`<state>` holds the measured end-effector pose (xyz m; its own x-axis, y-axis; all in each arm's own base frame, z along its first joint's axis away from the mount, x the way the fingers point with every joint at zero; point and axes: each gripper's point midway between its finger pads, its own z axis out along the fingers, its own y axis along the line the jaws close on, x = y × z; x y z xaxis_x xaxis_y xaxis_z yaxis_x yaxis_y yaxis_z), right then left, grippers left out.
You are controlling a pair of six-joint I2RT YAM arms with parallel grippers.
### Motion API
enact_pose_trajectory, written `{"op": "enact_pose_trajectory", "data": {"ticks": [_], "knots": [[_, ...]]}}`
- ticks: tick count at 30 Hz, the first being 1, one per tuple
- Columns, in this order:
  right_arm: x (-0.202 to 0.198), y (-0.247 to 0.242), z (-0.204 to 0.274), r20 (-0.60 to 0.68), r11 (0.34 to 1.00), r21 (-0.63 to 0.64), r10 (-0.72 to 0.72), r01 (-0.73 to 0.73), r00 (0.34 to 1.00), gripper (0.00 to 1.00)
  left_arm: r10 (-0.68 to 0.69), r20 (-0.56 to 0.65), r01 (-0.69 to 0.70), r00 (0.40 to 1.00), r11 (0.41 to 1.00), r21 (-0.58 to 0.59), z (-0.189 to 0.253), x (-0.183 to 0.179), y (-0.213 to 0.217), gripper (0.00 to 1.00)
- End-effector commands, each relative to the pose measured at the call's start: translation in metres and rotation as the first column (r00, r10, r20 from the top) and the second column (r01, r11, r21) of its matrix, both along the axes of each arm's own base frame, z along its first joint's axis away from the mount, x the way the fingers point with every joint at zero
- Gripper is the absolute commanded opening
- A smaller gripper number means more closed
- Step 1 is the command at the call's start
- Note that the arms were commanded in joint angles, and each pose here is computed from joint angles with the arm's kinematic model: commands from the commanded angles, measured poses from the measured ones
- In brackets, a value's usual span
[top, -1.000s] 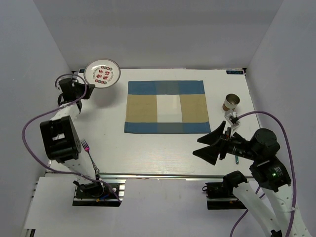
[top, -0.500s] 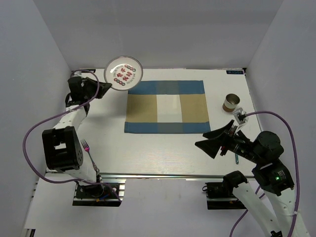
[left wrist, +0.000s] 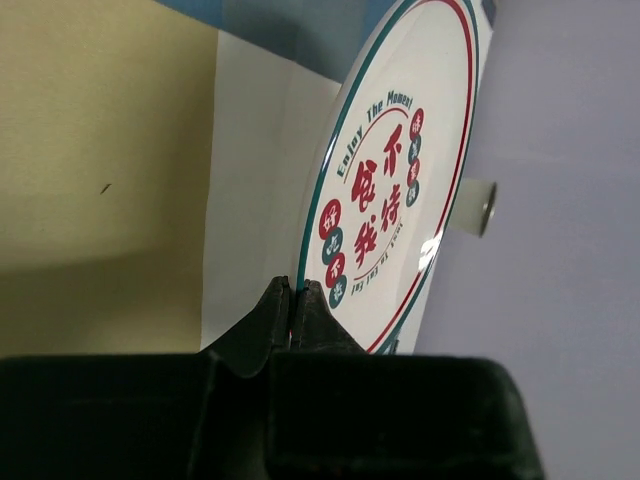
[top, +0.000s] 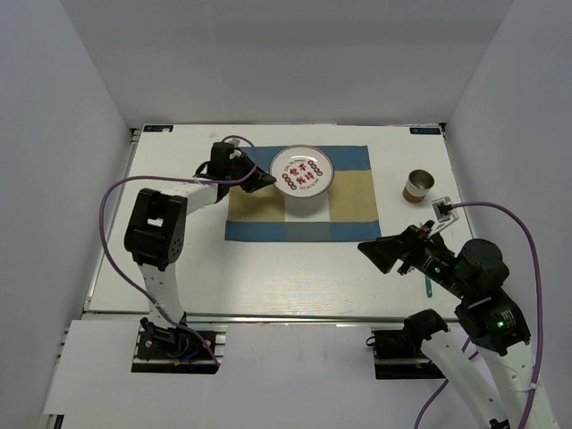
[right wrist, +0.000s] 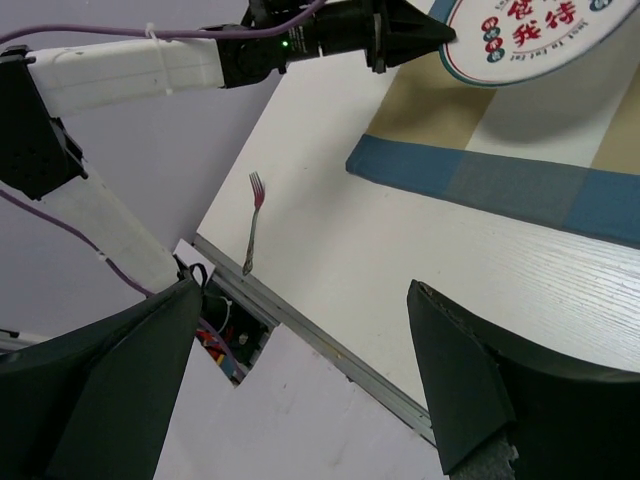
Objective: Set the dinner table for one person
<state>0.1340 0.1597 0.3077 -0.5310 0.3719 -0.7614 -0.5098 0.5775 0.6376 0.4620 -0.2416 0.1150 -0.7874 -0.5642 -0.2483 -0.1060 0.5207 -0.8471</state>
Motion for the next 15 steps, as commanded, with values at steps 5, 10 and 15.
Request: {"op": "enact_pose_trajectory", "data": {"ticks": [5, 10, 15], "knots": [[-0.003, -0.012, 0.011, 0.045, 0.999, -0.003, -0.054, 0.055, 0.997, 0.89, -0.026, 0.089, 0.025, 0.996, 1.000, 0.007, 0.017, 0.009, -0.032, 0.00], [-0.004, -0.012, 0.007, 0.035, 0.998, -0.007, -0.054, 0.055, 0.998, 0.89, -0.034, 0.052, 0.033, 0.998, 0.999, 0.023, -0.008, 0.002, -0.035, 0.00], [-0.006, -0.010, 0.009, 0.043, 0.999, 0.003, -0.037, 0.037, 0.998, 0.89, -0.044, 0.032, 0.043, 0.999, 0.999, 0.033, -0.018, -0.002, -0.034, 0.00]]}}
